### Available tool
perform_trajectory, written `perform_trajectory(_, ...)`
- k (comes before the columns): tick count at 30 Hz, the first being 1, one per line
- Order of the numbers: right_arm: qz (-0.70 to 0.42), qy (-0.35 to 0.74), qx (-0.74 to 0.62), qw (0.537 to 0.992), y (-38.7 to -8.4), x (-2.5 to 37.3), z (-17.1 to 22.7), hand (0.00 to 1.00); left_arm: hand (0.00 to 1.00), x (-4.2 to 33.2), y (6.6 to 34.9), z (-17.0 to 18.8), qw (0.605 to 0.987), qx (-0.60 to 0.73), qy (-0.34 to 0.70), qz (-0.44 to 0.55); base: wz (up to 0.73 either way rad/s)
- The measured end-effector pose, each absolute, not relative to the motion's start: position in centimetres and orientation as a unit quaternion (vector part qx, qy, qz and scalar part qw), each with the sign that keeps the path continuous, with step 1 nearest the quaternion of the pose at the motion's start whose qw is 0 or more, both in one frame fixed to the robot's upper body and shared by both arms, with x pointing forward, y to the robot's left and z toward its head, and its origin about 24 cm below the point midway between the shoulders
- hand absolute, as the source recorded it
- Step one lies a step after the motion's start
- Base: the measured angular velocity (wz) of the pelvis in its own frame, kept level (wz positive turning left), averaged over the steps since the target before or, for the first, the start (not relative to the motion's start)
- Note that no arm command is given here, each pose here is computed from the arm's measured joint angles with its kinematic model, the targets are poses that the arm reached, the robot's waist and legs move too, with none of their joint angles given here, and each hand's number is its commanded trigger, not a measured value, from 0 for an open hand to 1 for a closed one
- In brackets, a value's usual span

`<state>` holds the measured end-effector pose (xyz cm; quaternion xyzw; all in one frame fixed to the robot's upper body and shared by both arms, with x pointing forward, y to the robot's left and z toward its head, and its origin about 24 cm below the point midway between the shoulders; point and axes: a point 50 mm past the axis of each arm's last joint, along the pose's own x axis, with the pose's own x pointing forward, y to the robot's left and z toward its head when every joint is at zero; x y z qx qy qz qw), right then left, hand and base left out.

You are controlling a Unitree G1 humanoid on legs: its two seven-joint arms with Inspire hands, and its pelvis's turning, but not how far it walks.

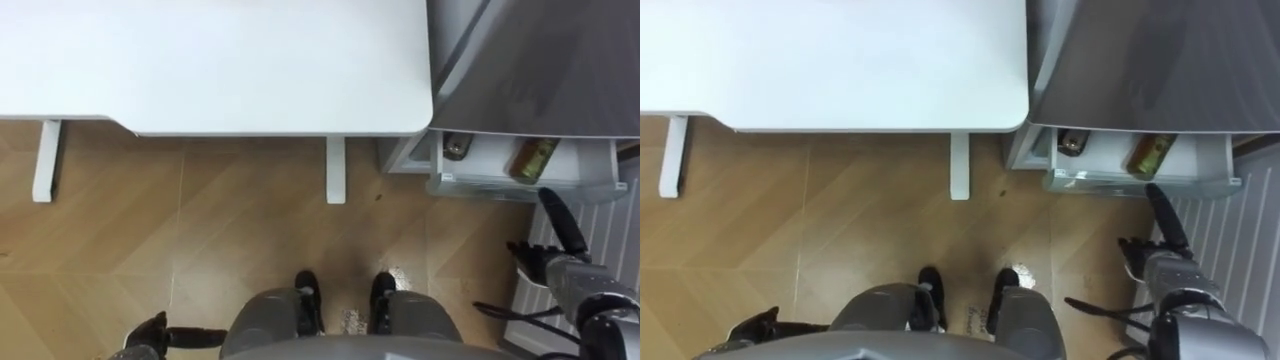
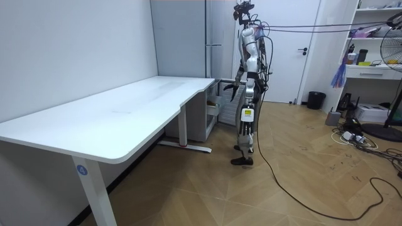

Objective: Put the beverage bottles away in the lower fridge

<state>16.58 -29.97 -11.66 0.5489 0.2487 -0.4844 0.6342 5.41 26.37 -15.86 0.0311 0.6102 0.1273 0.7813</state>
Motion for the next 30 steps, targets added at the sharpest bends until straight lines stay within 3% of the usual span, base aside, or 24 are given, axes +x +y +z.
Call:
perform_trajectory(11,-0.469,0.220,0.581,0.628,-29.4,18.7,-10.9,0.00,0.00,6.7,26.3,-15.7,0.789,0.027,0.601,0.128,0.00)
perform_trajectory(17,-0.459,0.218,0.582,0.635,-29.3,20.7,-9.9,0.00,0.00,5.8,26.5,-16.0,0.768,0.041,0.623,0.139,0.06)
perform_trajectory(22,-0.439,0.195,0.561,0.674,-30.6,23.4,-7.5,0.00,0.00,6.5,26.3,-15.9,0.773,0.048,0.620,0.130,0.14)
perform_trajectory(27,-0.404,0.155,0.491,0.756,-33.2,27.3,-2.3,0.00,0.00,8.1,26.4,-15.5,0.790,0.052,0.597,0.127,0.07)
perform_trajectory(30,-0.410,0.173,0.461,0.768,-33.0,28.1,-1.7,0.00,0.00,8.4,26.5,-15.4,0.793,0.059,0.592,0.132,0.06)
